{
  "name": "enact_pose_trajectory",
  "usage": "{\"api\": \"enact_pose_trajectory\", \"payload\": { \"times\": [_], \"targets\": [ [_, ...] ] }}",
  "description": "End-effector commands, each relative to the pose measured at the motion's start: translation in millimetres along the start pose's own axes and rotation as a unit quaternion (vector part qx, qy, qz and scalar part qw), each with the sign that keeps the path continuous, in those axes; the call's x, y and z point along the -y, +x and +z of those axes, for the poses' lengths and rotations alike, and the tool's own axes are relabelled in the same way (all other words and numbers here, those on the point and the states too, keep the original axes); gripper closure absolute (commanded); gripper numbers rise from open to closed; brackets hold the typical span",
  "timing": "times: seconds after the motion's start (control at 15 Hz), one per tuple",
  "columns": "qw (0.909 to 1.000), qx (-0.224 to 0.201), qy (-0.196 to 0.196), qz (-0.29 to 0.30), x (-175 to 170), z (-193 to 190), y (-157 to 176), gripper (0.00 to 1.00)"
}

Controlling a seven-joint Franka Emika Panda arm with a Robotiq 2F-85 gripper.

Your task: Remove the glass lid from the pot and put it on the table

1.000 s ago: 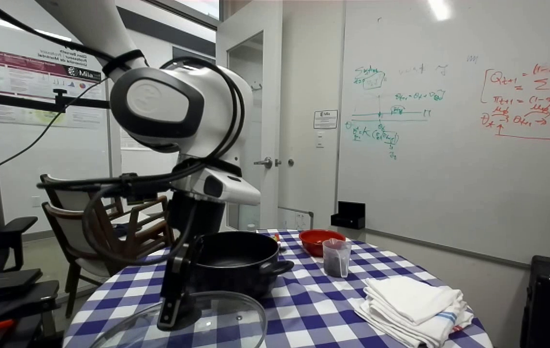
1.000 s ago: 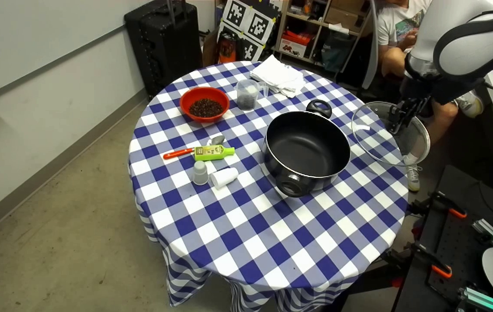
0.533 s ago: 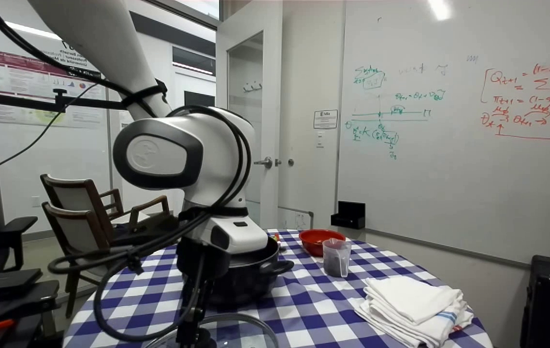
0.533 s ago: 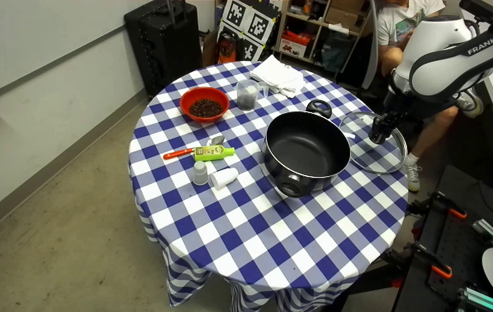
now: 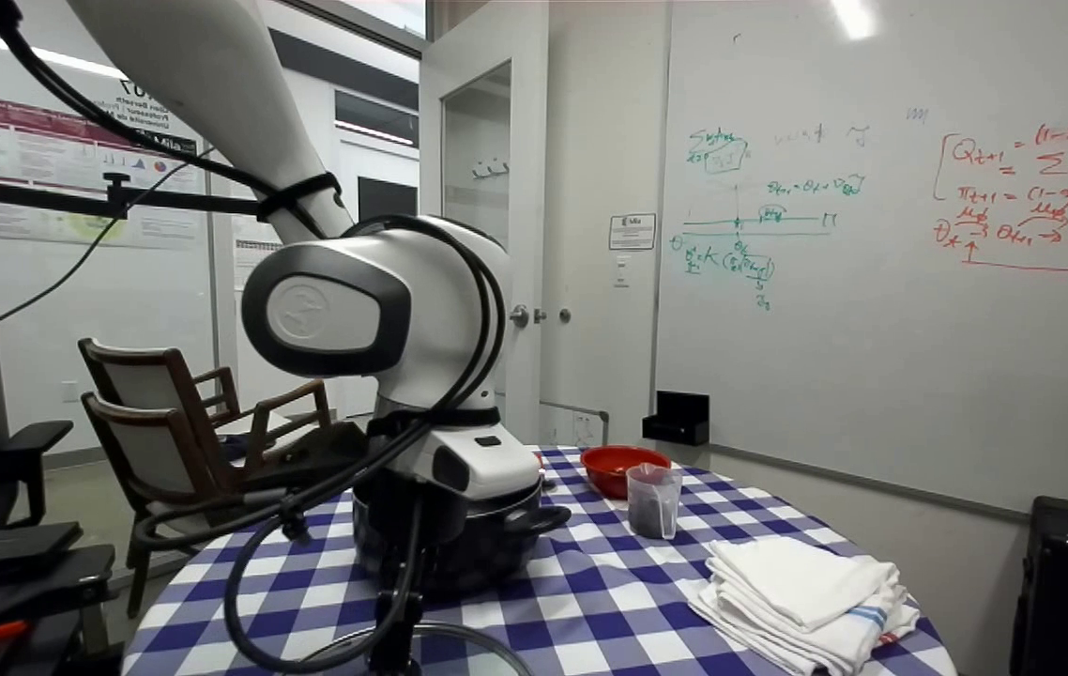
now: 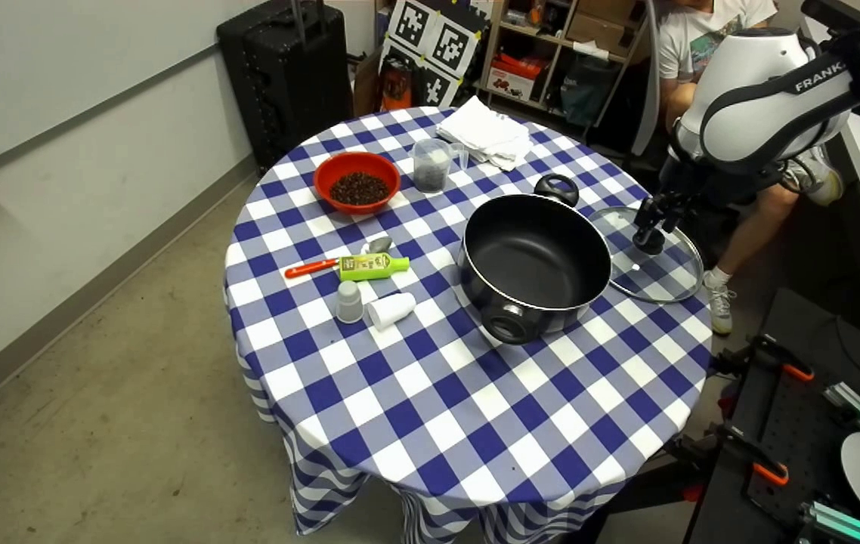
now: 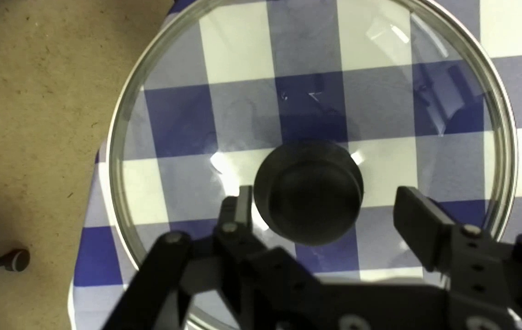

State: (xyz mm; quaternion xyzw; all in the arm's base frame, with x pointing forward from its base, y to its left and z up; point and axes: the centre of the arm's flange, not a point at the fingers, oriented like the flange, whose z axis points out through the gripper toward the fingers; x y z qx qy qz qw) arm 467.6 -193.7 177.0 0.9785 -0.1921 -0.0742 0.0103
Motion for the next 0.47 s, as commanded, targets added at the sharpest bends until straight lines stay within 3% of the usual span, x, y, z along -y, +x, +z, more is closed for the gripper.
{"api": "enact_pose_trajectory", "payload": {
  "times": [0.0, 0.07, 0.13, 0.4],
  "targets": [
    [0.9996, -0.023, 0.012, -0.01, 6.2, -31.6, 5.9, 0.0],
    [0.9991, -0.032, 0.016, -0.024, 11.5, -46.5, 6.9, 0.0],
    [0.9997, -0.021, 0.003, -0.007, 5.2, -20.7, 8.0, 0.01],
    [0.9991, -0.037, 0.007, -0.016, 11.5, -42.9, 9.7, 0.0]
  ]
}}
